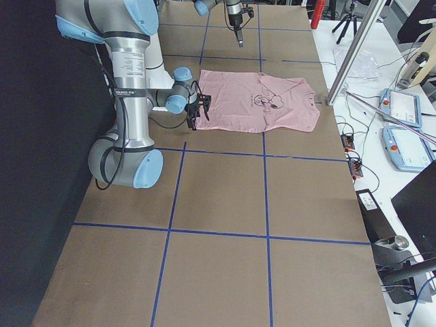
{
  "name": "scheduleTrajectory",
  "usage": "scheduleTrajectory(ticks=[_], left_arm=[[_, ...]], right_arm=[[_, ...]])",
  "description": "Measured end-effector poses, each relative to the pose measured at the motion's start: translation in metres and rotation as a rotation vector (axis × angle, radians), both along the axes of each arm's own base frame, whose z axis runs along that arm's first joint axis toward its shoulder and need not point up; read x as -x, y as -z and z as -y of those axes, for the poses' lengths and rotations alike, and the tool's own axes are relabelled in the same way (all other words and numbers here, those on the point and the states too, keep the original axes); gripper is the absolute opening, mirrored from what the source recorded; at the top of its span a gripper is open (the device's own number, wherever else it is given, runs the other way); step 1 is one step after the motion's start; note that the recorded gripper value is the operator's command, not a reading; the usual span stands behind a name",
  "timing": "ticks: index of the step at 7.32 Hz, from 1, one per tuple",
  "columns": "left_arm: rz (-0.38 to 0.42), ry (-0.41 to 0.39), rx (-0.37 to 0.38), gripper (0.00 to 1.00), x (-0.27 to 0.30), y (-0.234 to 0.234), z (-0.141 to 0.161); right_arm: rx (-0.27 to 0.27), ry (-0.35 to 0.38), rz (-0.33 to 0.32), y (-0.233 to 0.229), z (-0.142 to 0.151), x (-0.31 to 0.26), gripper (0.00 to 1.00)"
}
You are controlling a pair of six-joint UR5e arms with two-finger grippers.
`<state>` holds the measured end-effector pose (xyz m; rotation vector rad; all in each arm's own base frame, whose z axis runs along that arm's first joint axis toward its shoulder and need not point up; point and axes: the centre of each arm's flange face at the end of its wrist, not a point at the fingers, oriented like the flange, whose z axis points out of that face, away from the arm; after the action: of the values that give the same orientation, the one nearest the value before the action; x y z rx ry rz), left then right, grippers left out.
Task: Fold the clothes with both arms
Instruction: 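Move both grippers down to the shirt's hem corners nearest the robot, then lower both grippers onto the hem corners nearest the robot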
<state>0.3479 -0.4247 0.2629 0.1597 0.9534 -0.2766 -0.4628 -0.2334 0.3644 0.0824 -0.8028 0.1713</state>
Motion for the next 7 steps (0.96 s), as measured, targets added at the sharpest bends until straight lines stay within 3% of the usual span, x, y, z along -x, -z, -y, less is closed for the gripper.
scheduleTrajectory(ticks=[4, 6, 7], left_arm=[[-0.003, -0.001, -0.003, 1.0, -0.001, 0.002, 0.0], [-0.002, 0.0, -0.003, 1.0, -0.001, 0.002, 0.0], [-0.002, 0.0, -0.003, 1.0, -0.001, 0.002, 0.0]], right_arm=[[0.008, 0.014, -0.013, -0.005, -0.002, 0.015, 1.0], [0.01, 0.016, -0.015, -0.007, -0.002, 0.016, 0.86], [0.01, 0.017, -0.016, -0.007, -0.002, 0.016, 0.69]])
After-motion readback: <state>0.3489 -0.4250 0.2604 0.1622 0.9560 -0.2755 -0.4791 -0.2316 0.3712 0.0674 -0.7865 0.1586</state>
